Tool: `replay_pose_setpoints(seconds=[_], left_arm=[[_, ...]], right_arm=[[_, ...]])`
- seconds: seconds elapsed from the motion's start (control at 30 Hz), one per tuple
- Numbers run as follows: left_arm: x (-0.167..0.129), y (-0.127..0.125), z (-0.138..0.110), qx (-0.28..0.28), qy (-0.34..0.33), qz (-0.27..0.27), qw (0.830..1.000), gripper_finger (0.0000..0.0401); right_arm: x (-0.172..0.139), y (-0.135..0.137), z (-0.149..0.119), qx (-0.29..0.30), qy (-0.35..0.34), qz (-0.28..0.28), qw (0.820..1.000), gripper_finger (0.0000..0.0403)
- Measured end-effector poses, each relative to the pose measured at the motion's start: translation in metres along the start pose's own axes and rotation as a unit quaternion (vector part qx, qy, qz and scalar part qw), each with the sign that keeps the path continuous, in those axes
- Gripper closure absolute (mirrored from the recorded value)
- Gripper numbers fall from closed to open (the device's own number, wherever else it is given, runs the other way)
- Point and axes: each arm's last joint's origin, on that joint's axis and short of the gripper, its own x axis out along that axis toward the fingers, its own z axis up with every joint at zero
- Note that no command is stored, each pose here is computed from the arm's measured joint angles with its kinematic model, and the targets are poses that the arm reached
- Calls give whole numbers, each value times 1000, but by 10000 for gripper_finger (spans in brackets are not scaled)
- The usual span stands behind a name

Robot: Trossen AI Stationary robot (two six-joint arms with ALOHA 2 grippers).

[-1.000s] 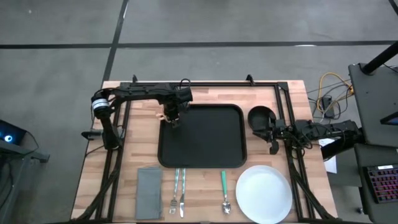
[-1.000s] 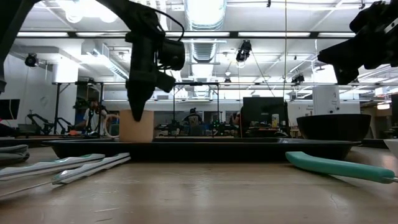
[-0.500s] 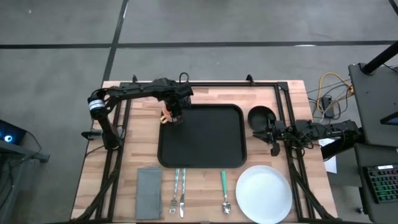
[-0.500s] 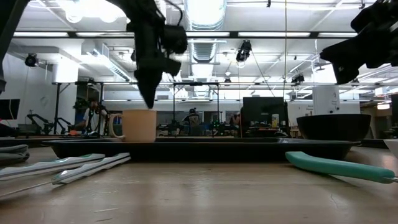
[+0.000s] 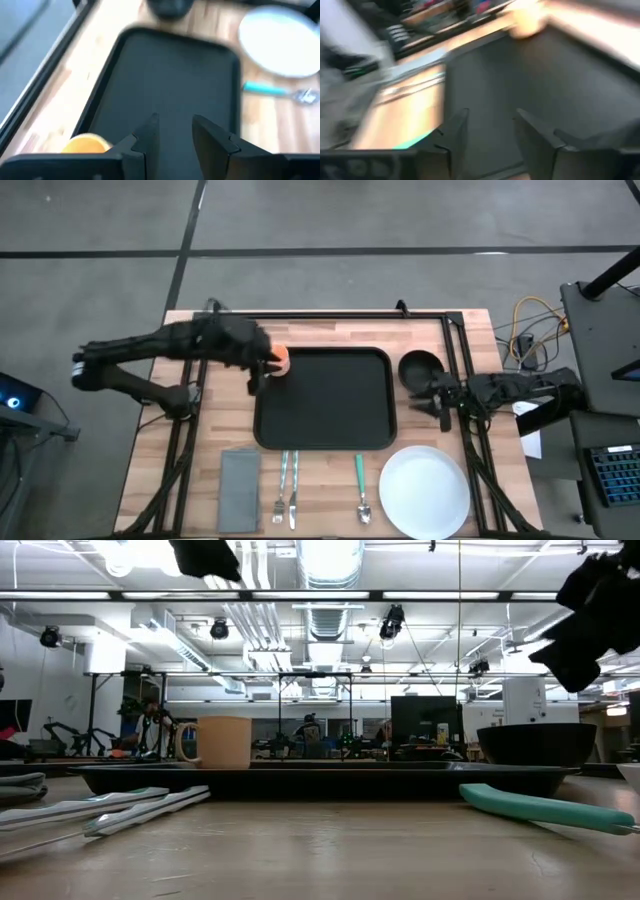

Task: Set up tray
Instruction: Put the white plate on the black serving tray to the bottom right of the orange mug

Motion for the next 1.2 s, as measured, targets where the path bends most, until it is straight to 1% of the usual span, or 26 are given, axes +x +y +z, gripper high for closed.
replay_pose_setpoints(seconds=[0.03, 0.1, 0.2, 0.27, 0.33, 0.4, 0.43, 0.47, 0.53, 0.57, 0.63, 0.67, 0.77, 0.9, 1.07, 1.2], left_arm=[[-5, -4, -6, 0, -18, -6, 1000, 306], [-13, -11, -19, 0, -53, -14, 998, 306], [-15, -15, -40, -12, -77, -17, 997, 306], [-13, -14, -51, -14, -84, -19, 996, 306], [-10, -13, -61, -19, -78, -18, 997, 306], [-6, -12, -68, -24, -71, -17, 997, 306], [-4, -12, -71, -23, -66, -16, 997, 306], [-1, -12, -73, -23, -61, -15, 998, 306], [3, -12, -76, -25, -54, -13, 998, 306], [4, -12, -76, -28, -51, -13, 998, 306], [8, -12, -76, -28, -44, -13, 999, 306], [10, -13, -76, -27, -41, -13, 999, 306], [14, -14, -75, -25, -34, -12, 999, 306], [17, -15, -74, -14, -30, -12, 999, 306], [19, -15, -76, -9, -23, -11, 1000, 306], [21, -15, -76, -8, -20, -11, 1000, 306]], right_arm=[[3, 3, 0, 25, 11, 21, 999, 230], [8, 9, 1, 69, 42, 43, 996, 214], [12, 23, 14, 95, 84, 45, 991, 204], [12, 38, 35, 93, 103, 39, 989, 203], [11, 56, 63, 89, 126, 21, 988, 203], [13, 70, 85, 88, 180, -37, 979, 202], [14, 76, 93, 94, 212, -71, 970, 202], [16, 81, 99, 100, 245, -112, 958, 202], [22, 89, 102, 110, 307, -193, 926, 202], [26, 94, 102, 116, 329, -220, 911, 202], [33, 105, 96, 123, 361, -255, 888, 202], [37, 110, 92, 125, 372, -267, 880, 202], [46, 125, 76, 144, 384, -286, 866, 202], [42, 138, 48, 161, 390, -313, 851, 202], [32, 141, 9, 149, 407, -318, 843, 202], [33, 135, -14, 134, 414, -297, 850, 202]])
